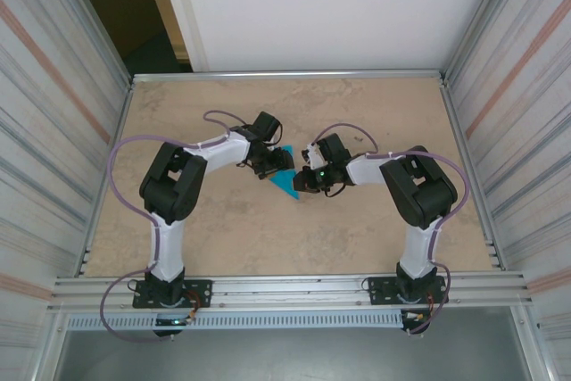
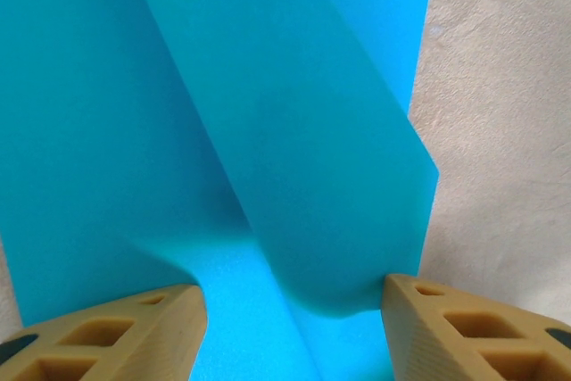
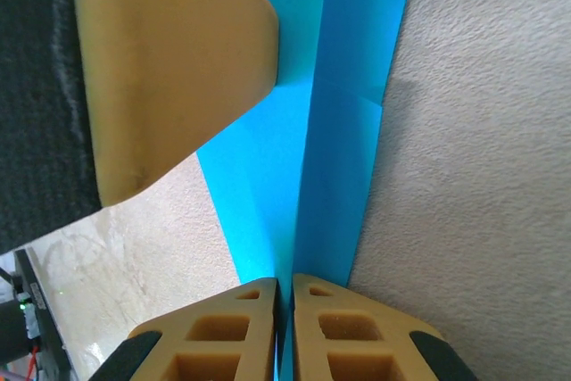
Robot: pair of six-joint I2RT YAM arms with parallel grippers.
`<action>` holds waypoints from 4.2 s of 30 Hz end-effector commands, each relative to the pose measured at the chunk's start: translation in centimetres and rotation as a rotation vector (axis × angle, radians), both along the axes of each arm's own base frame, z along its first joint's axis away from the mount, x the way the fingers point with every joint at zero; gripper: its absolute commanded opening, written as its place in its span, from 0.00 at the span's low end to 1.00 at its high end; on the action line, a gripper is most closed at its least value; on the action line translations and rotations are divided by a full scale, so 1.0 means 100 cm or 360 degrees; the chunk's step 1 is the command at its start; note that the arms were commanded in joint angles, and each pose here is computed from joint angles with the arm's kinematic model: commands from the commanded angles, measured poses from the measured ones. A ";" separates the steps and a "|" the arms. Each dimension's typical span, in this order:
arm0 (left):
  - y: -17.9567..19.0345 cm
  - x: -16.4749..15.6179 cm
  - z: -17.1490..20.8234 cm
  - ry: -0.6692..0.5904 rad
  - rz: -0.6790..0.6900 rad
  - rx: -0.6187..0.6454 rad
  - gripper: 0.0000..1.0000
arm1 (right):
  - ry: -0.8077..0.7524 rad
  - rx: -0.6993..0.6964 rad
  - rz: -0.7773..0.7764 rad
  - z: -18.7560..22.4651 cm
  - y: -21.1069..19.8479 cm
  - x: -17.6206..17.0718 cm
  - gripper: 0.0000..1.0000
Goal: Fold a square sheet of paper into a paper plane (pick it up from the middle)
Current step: Fourth fold the wing at the center of the table.
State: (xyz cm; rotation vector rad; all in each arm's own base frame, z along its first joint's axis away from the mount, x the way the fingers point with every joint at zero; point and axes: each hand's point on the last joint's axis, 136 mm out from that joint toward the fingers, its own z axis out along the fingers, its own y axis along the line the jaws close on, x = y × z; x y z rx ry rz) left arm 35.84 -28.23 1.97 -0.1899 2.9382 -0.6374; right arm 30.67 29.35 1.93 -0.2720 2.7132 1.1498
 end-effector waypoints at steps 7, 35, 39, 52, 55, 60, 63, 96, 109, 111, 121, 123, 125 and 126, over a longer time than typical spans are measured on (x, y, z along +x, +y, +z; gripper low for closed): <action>0.054 -0.065 -0.086 0.0414 -0.0013 0.0429 0.58 | 0.0184 0.0105 -0.0023 -0.009 -0.006 -0.012 0.15; 0.053 -0.068 -0.090 0.0435 -0.0032 0.0417 0.61 | 0.0300 0.0075 -0.0064 -0.025 -0.011 -0.012 0.15; 0.053 -0.069 -0.091 0.0439 -0.0035 0.0421 0.61 | 0.0308 0.0045 -0.0072 -0.028 -0.013 -0.011 0.11; 0.025 -0.039 -0.046 0.0225 -0.0105 0.0201 0.62 | 0.0365 -0.0044 -0.0053 -0.038 -0.017 -0.017 0.07; 0.002 -0.013 0.003 0.0015 -0.0161 0.0006 0.63 | 0.0381 -0.0075 -0.0051 -0.043 -0.018 -0.018 0.07; -0.010 0.008 0.061 -0.0214 -0.0168 -0.0210 0.66 | 0.0402 -0.0114 -0.0056 -0.048 -0.021 -0.019 0.07; 0.003 0.008 0.072 -0.0259 -0.0105 -0.0207 0.66 | 0.0401 -0.0119 -0.0058 -0.049 -0.021 -0.019 0.07; -0.027 0.007 0.024 -0.0278 -0.0243 -0.0747 0.16 | 0.0397 -0.0074 -0.0061 -0.047 -0.022 -0.018 0.08; -0.024 0.011 0.017 -0.0256 -0.0221 -0.0730 0.16 | 0.0434 -0.0071 -0.0064 -0.049 -0.024 -0.021 0.08; -0.025 0.012 0.016 -0.0255 -0.0225 -0.0734 0.16 | 0.0442 -0.0071 -0.0068 -0.049 -0.024 -0.020 0.08; -0.022 0.012 0.009 -0.0235 -0.0212 -0.0697 0.16 | 0.0444 -0.0078 -0.0069 -0.049 -0.025 -0.021 0.09; -0.021 0.012 0.008 -0.0230 -0.0208 -0.0683 0.15 | 0.0446 -0.0083 -0.0070 -0.049 -0.025 -0.021 0.09; -0.020 0.011 0.006 -0.0223 -0.0204 -0.0673 0.15 | 0.0446 -0.0084 -0.0071 -0.049 -0.025 -0.021 0.09; -0.020 0.011 0.005 -0.0220 -0.0204 -0.0672 0.15 | 0.0450 -0.0085 -0.0073 -0.049 -0.025 -0.021 0.09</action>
